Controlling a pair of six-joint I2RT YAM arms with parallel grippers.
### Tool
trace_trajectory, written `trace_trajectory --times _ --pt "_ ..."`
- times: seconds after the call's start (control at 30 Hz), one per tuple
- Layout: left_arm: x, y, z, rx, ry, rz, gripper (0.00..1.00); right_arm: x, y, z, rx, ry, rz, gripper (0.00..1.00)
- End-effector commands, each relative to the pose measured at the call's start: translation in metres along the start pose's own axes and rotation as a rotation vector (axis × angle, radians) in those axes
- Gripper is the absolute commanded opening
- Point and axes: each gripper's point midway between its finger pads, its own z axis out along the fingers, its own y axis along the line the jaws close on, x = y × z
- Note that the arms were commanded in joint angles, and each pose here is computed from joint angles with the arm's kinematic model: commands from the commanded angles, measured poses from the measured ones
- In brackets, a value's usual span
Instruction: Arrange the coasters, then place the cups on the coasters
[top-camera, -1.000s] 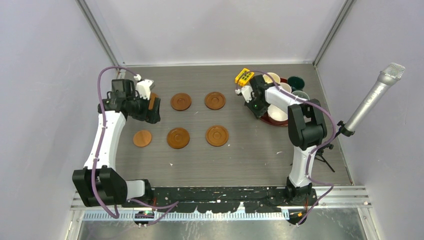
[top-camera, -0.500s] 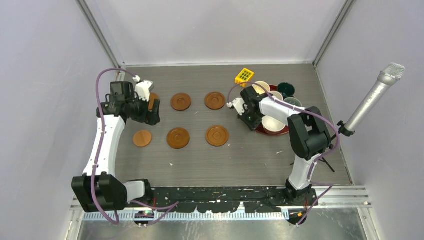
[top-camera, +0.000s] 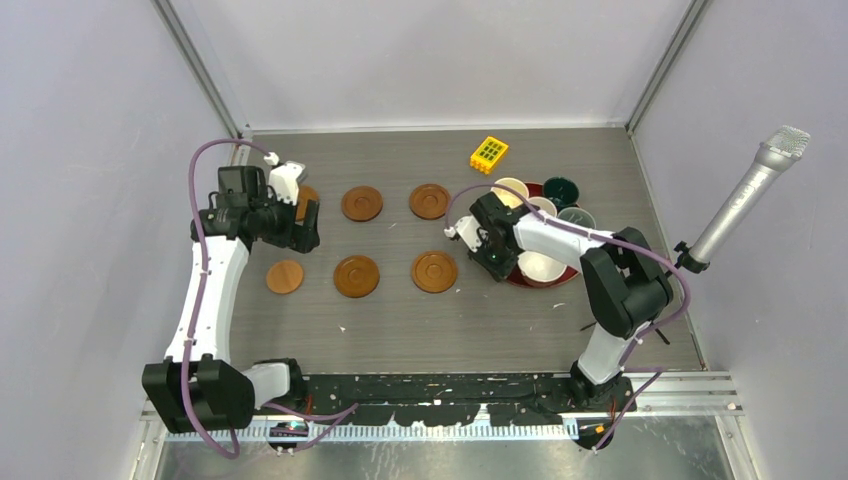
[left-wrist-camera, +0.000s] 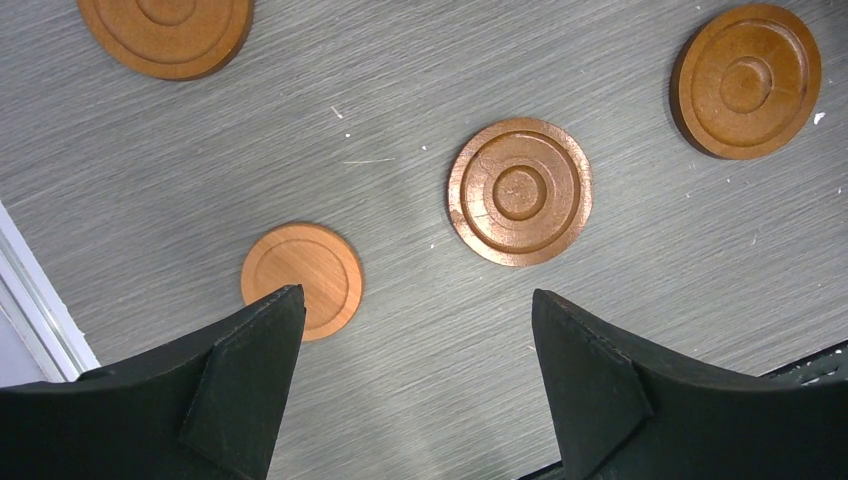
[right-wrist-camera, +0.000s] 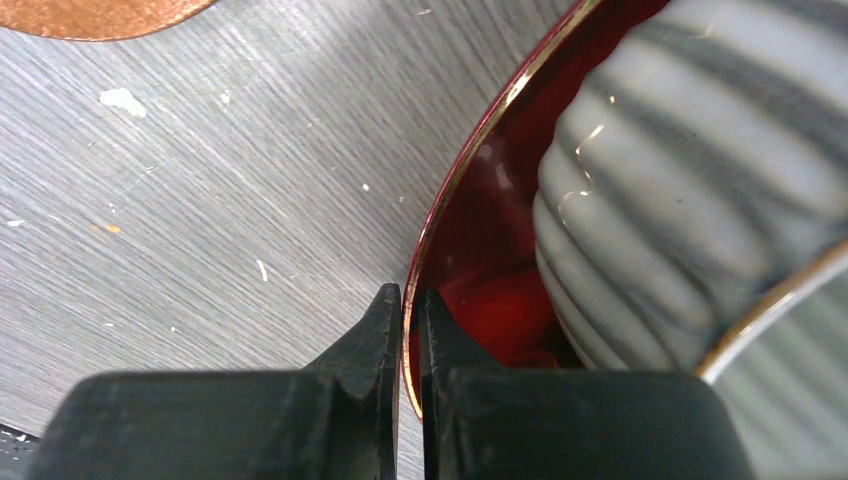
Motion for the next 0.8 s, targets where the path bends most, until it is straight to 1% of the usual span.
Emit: trace_trajectory --times 0.0,0.27,0.33,0.5,0.63,0.77 --pt "-0.007 -0.005 -0.007 0.014 -0.04 0.022 0.86 0.021 0.065 -0.006 -0.237 0.053 0.045 0.01" --pt "-0.008 -0.006 -0.009 0.014 -0.038 0.025 0.86 0.029 0.086 -0.006 -0.257 0.064 0.017 0.01" --pt "-0.008 -0.006 -0.01 0.014 -0.038 0.028 0.86 0.03 0.086 -0.006 -0.255 0.064 0.018 0.03" --pt "-0.007 -0.006 -0.011 0.015 -0.035 0.028 0.86 0.02 0.082 -0.018 -0.236 0.039 0.029 0.2" --pt "-0.009 -0.006 -0.012 0.019 -0.036 0.041 0.87 0.001 0.08 -0.045 -0.234 -0.022 0.035 0.37" --pt "-0.013 -0.006 -0.015 0.024 -0.034 0.064 0.9 -0.018 0.078 -0.076 -0.24 -0.07 0.031 0.47"
